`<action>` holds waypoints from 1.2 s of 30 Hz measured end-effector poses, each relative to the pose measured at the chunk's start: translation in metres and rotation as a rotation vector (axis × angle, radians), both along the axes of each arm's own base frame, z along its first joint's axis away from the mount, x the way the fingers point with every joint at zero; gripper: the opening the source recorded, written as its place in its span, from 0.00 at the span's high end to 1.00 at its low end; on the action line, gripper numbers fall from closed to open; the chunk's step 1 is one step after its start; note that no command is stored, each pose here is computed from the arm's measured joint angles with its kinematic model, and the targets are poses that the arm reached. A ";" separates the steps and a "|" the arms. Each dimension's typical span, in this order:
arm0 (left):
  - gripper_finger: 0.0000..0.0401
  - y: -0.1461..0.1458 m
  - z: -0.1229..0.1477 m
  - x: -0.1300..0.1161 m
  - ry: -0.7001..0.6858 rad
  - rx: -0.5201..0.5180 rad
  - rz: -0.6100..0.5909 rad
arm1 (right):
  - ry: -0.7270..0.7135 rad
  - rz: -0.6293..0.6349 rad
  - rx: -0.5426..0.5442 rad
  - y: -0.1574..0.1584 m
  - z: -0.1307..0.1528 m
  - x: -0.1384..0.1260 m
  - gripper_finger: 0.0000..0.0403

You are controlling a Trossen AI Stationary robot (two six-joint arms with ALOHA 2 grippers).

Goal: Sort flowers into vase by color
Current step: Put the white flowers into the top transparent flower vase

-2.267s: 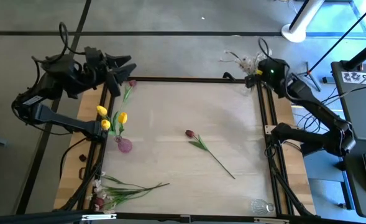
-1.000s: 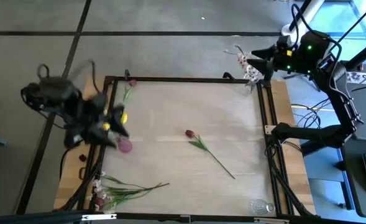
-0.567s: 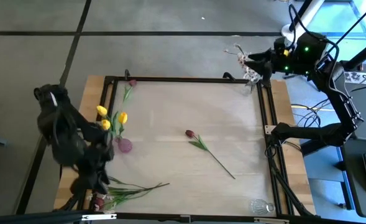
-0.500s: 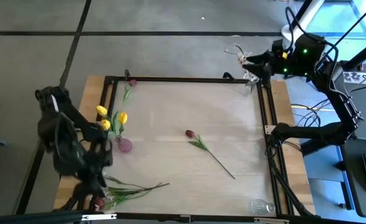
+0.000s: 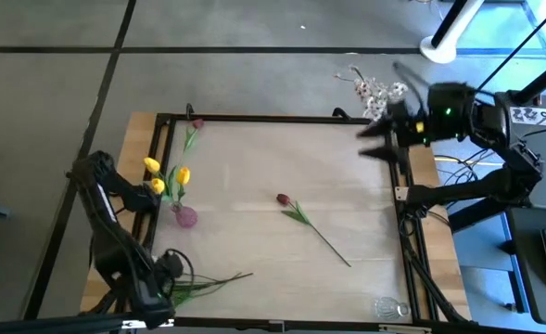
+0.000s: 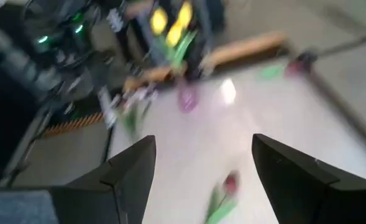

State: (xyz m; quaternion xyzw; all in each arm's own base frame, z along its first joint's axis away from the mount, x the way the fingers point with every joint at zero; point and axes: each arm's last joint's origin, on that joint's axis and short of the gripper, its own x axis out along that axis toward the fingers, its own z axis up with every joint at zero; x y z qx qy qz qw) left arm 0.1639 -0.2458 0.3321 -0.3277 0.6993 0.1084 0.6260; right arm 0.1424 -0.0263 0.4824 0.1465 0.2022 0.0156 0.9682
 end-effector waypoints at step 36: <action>0.46 0.031 -0.192 0.078 -0.179 0.339 -0.140 | 0.276 0.048 -0.163 0.113 -0.042 0.058 0.34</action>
